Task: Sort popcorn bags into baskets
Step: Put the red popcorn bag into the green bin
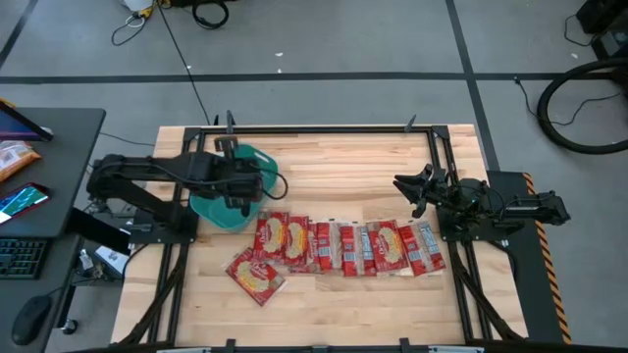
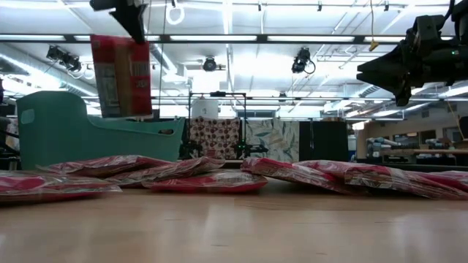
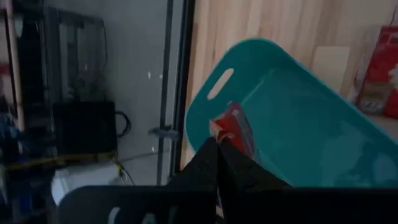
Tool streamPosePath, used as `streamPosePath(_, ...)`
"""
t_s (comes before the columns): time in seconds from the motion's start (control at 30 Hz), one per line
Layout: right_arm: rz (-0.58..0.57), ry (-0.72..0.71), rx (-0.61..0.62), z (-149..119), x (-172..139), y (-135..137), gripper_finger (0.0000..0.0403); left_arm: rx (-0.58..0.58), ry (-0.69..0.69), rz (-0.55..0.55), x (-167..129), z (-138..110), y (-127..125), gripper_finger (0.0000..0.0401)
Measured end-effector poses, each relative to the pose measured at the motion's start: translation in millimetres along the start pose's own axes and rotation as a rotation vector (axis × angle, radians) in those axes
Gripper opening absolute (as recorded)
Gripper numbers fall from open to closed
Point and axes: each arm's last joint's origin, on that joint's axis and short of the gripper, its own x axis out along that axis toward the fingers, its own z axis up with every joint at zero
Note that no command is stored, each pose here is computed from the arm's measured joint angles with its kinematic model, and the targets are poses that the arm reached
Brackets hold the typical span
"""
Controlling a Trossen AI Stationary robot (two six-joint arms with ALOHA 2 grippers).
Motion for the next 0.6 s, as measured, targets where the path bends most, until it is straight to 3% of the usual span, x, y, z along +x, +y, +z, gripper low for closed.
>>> streamPosePath(0.3, 0.003, 0.000, 0.000, 0.1, 0.0, 0.1, 0.0115, 0.320, 0.044, -0.021, 29.8, -15.6, 0.6, 0.0001)
streamPosePath(0.43, 0.001, 0.000, 0.000, 0.0, 0.0, 0.0, 0.0115, 0.442, -0.013, -0.085, 42.5, -10.0, 5.7, 0.0001)
streamPosePath(0.6, 0.001, 0.000, 0.000, 0.0, 0.0, 0.1, 0.0115, 0.541, 0.022, -0.164, 64.6, -17.4, 17.4, 0.0001)
